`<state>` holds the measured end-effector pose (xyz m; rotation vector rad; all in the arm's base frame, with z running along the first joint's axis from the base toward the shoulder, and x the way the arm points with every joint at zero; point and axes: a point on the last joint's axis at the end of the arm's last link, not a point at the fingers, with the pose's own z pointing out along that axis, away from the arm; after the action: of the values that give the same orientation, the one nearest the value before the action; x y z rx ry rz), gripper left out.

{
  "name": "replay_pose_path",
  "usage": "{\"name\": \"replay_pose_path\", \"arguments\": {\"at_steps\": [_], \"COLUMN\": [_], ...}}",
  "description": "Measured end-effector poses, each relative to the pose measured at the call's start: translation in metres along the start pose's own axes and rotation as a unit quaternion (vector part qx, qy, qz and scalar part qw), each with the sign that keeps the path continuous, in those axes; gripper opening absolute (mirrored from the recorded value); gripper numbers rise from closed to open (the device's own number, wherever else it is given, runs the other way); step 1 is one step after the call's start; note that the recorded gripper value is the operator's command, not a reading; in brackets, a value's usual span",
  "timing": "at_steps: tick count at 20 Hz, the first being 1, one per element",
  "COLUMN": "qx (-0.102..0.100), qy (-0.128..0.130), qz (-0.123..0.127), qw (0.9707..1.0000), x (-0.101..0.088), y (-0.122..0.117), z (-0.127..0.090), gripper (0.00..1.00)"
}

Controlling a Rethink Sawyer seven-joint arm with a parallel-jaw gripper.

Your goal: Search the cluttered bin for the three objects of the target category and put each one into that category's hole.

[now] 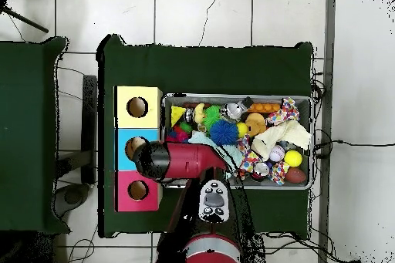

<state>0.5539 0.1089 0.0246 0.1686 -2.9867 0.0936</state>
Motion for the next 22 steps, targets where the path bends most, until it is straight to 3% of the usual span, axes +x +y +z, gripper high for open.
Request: {"name": "replay_pose_path", "arguments": {"at_steps": [7, 8, 22], "qx": [-0.002, -0.002, -0.002], "qy": [-0.003, -0.003, -0.003], "qz": [0.000, 0.000, 0.000], "qw": [1.0000, 1.0000, 1.0000], "x": [-0.0018, -0.0018, -0.0016], "y": [0.0022, 0.0024, 0.0019], "z": [-0.0036, -0.0036, -0.0033], "gripper": [0.00, 1.00, 1.00]}}
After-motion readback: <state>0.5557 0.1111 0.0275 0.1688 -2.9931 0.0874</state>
